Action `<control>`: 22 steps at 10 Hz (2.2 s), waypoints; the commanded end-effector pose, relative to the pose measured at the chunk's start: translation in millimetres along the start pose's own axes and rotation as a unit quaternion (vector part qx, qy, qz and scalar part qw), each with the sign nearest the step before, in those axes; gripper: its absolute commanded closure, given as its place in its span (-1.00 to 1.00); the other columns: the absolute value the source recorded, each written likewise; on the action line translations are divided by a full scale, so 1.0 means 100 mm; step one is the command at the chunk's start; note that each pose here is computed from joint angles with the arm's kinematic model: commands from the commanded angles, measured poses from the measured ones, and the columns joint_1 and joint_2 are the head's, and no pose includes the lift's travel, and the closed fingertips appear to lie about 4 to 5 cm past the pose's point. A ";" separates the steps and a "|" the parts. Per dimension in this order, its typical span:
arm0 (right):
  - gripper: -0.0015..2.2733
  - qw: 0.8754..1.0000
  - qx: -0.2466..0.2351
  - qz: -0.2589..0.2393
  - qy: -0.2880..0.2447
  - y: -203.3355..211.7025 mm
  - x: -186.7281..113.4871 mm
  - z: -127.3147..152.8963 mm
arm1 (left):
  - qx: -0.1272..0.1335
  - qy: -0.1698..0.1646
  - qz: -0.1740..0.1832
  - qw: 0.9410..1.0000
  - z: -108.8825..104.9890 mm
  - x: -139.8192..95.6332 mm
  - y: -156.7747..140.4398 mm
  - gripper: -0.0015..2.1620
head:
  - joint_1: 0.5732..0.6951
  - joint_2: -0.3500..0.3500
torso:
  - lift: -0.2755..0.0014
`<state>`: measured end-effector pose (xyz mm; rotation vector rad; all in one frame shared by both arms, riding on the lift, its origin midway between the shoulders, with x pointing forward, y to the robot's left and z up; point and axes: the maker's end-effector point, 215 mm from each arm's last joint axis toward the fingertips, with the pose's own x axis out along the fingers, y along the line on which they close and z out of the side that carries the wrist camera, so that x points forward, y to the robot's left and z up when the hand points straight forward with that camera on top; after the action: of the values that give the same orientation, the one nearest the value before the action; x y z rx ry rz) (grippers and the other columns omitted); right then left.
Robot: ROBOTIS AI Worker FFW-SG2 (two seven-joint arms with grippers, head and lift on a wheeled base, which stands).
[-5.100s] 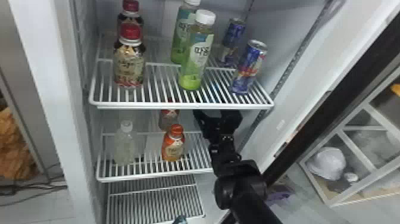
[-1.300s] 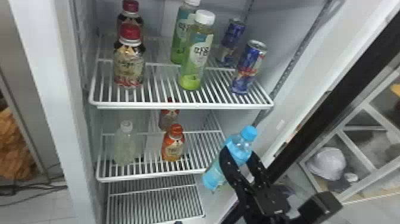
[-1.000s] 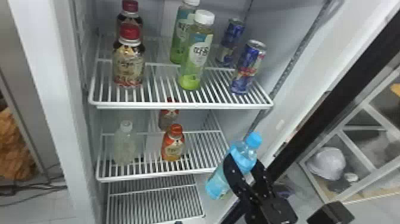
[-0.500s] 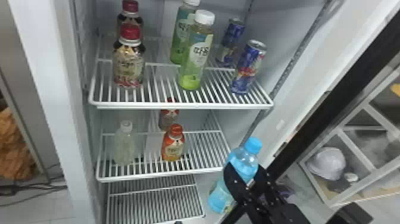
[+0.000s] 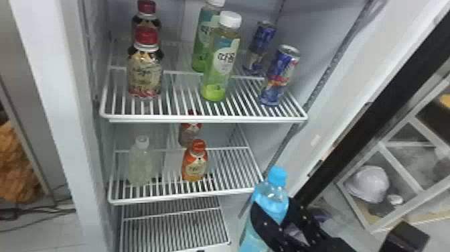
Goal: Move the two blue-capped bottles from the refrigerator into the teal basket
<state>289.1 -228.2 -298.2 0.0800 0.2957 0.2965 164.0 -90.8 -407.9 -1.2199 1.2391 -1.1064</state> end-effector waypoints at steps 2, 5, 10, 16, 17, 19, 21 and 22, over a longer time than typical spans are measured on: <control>-0.44 0.998 0.007 0.012 0.054 0.09 -0.12 -0.23 | -0.002 0.000 0.000 1.000 -0.01 0.00 0.01 0.08 | 1.00 -1.00 | 0.01; -0.44 0.995 0.023 0.026 0.092 0.22 -0.20 -0.35 | -0.003 0.001 0.002 1.000 -0.03 -0.01 0.02 0.08 | 1.00 -1.00 | 0.01; -0.42 0.988 0.052 0.039 0.140 0.25 -0.23 -0.62 | -0.001 0.001 0.002 1.000 -0.02 -0.01 0.01 0.08 | 1.00 -1.00 | 0.01; -0.42 0.981 0.071 0.067 0.169 0.30 -0.18 -0.87 | -0.003 0.000 0.001 1.000 -0.02 -0.01 0.02 0.08 | 1.00 -1.00 | 0.01; -0.42 0.979 0.076 0.073 0.177 0.30 -0.18 -0.94 | -0.003 0.000 0.001 1.000 -0.02 -0.01 0.02 0.08 | 1.00 -1.00 | 0.01; -0.42 0.972 0.091 0.093 0.197 0.30 -0.13 -1.14 | -0.003 0.000 0.001 1.000 -0.02 -0.01 0.02 0.08 | 1.00 -1.00 | 0.01; -0.61 0.970 0.085 0.113 0.197 0.27 -0.04 -1.18 | -0.002 0.001 0.001 1.000 -0.02 0.00 0.01 0.08 | 1.00 -1.00 | 0.01; -0.70 0.971 0.082 0.114 0.192 0.26 -0.03 -1.15 | -0.003 0.000 0.000 1.000 -0.02 -0.01 0.01 0.08 | 1.00 -1.00 | 0.01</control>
<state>242.8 -199.4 -404.9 0.2253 0.7038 0.5177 162.2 -90.2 -408.4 -1.2224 1.2424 -1.1064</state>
